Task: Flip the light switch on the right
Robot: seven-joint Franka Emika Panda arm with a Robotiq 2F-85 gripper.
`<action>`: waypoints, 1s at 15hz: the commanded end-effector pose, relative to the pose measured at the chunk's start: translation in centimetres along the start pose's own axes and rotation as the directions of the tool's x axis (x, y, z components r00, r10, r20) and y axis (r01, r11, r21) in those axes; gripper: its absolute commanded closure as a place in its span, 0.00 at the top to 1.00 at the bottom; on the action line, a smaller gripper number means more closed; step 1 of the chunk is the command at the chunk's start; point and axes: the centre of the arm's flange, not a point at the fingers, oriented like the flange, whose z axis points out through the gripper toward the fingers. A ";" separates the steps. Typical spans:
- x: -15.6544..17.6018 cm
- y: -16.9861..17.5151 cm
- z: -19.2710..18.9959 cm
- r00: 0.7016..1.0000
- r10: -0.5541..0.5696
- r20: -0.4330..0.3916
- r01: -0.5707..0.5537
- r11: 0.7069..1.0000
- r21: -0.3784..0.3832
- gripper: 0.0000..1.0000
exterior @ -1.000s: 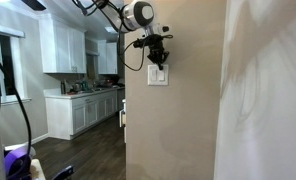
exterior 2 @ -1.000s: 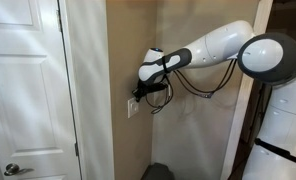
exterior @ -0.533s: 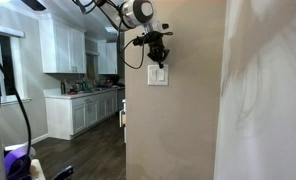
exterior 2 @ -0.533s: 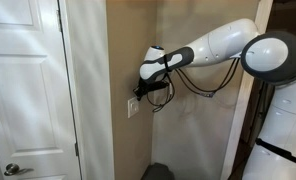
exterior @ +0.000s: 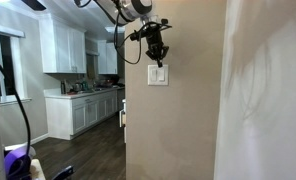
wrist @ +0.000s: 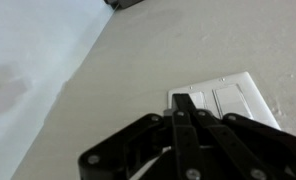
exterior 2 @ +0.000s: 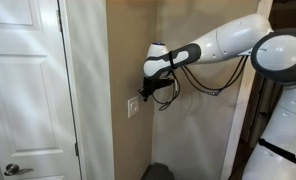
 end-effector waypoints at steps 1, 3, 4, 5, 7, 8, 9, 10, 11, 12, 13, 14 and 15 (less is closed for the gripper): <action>-1.1 0.1 -0.2 1.000 -0.002 0.023 0.002 1.000 -0.008 0.01; -0.2 0.0 0.1 1.000 0.000 0.013 0.000 1.000 0.000 0.02; -0.2 0.0 0.2 1.000 0.000 0.016 0.000 1.000 0.000 0.06; -0.2 0.0 0.2 1.000 0.000 0.017 0.000 1.000 -0.001 0.14; -0.2 0.0 0.2 1.000 0.000 0.017 0.000 1.000 -0.001 0.26; -0.2 0.0 0.2 1.000 0.000 0.017 0.000 1.000 -0.001 0.26; -0.2 0.0 0.2 1.000 0.000 0.018 0.000 1.000 -0.001 0.26; -0.2 0.0 0.2 1.000 0.001 0.018 0.000 1.000 -0.001 0.26; -0.2 0.0 0.2 1.000 0.001 0.018 0.000 1.000 -0.001 0.26; -0.2 0.0 0.2 1.000 0.001 0.018 -0.001 1.000 -0.001 0.26; -0.2 0.0 0.2 1.000 0.001 0.018 -0.001 1.000 -0.001 0.26; -0.2 0.0 0.2 1.000 0.001 0.018 -0.001 1.000 -0.001 0.26; -0.2 0.0 0.2 1.000 0.001 0.018 -0.001 1.000 -0.001 0.26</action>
